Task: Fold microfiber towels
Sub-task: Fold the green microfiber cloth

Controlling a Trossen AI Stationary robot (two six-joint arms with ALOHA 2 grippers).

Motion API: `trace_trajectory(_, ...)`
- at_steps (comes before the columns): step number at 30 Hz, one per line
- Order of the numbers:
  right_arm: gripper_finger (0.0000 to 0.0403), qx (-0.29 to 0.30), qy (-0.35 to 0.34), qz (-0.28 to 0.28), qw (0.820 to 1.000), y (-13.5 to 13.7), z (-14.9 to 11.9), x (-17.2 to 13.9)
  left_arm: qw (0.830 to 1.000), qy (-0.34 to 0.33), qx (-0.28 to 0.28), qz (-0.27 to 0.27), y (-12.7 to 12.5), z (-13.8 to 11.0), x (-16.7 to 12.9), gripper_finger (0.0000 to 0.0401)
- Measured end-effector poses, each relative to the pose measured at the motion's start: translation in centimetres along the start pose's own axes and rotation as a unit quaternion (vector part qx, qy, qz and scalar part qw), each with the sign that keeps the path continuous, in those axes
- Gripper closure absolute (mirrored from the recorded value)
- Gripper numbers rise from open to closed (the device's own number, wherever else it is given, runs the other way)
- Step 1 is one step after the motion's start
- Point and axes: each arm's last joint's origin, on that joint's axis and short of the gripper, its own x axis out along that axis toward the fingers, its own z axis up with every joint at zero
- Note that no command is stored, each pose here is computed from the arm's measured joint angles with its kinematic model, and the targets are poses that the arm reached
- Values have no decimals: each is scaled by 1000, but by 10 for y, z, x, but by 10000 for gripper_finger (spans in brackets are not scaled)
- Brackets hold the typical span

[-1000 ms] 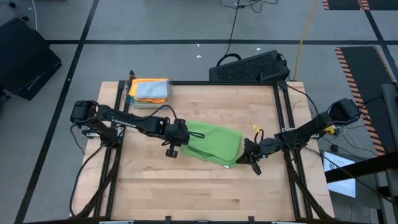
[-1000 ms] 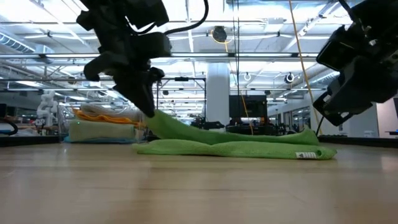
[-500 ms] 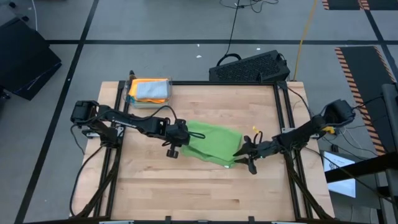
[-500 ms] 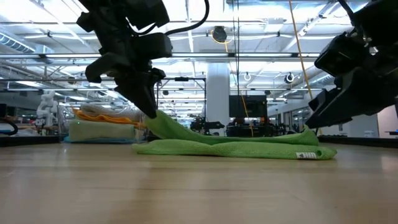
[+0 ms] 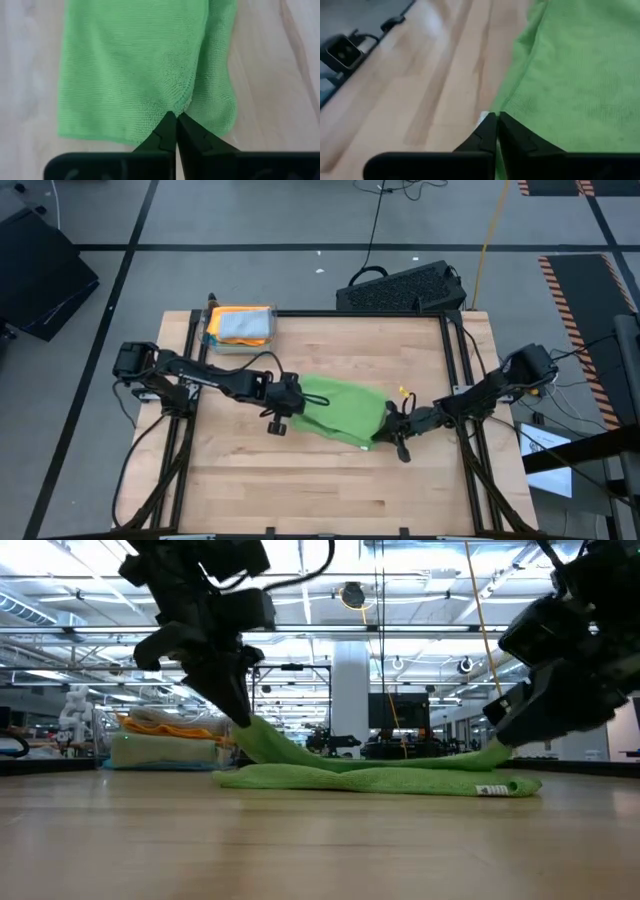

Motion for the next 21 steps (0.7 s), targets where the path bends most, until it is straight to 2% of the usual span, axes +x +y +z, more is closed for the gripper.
trace_trajectory(3,396,3,-3,14,1000,5,10,2,1000,-12,6,19,-3,4,-8,394)
trace_trajectory(8,400,-2,49,15,999,13,16,4,999,-39,2,7,-10,9,-18,394)
trace_trajectory(14,401,9,59,25,998,19,15,5,1000,-11,1,-11,-22,4,-12,397)
trace_trajectory(21,388,12,81,20,996,19,8,8,999,-5,-45,-13,-25,-7,-4,382)
